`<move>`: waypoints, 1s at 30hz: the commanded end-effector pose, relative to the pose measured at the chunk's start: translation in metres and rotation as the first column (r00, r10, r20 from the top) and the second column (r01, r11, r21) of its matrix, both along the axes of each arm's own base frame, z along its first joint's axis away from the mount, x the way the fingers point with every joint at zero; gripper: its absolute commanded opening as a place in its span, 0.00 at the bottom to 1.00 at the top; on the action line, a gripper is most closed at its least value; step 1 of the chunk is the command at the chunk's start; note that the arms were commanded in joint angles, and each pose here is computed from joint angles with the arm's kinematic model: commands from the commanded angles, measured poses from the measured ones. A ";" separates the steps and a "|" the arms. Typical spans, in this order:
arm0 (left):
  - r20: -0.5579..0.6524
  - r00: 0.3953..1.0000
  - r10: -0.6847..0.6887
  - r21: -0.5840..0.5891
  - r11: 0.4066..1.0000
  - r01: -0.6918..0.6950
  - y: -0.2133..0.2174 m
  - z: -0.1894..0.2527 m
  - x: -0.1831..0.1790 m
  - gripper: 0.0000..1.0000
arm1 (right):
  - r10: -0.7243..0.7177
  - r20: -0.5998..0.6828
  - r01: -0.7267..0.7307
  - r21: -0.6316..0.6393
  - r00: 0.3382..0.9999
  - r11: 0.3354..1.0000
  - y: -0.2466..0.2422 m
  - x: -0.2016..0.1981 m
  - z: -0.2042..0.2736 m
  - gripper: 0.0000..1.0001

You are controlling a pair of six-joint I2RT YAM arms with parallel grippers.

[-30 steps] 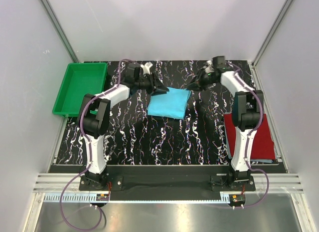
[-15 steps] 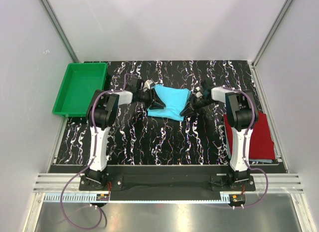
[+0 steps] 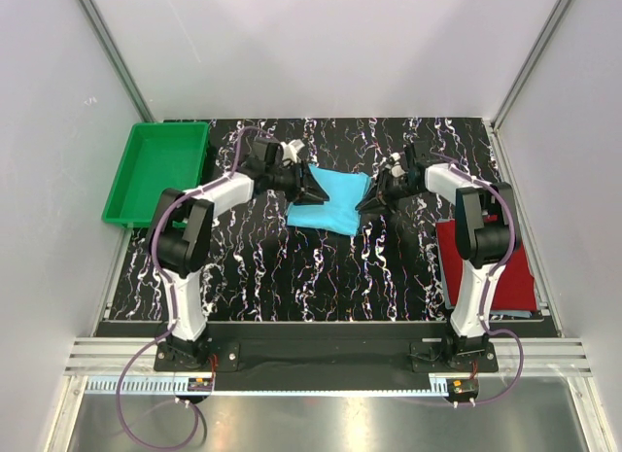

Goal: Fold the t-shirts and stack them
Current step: Neatly place the folded tshirt to the corner

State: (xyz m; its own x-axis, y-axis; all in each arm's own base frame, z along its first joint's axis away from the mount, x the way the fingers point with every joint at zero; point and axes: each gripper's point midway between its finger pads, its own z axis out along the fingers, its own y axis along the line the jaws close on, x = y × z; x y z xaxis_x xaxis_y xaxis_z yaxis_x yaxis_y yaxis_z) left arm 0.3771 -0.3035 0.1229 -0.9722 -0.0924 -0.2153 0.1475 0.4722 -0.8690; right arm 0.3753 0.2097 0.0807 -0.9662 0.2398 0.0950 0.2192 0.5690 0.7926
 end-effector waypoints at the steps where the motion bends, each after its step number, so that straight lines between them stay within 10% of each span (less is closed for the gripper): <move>1: -0.004 0.999 -0.052 -0.030 0.998 0.051 -0.024 -0.005 -0.015 0.37 | -0.002 0.052 0.001 0.018 0.999 1.000 0.000 0.008 0.018 0.26; 15: -0.115 0.992 -0.047 0.025 0.998 0.050 -0.024 -0.097 -0.020 0.34 | -0.081 0.036 0.079 0.055 0.996 0.995 0.004 0.111 -0.031 0.26; 30: 0.092 0.995 0.047 0.058 0.997 -0.052 0.001 0.005 -0.061 0.50 | -0.210 0.158 0.218 -0.034 0.965 0.975 -0.046 0.121 0.036 0.49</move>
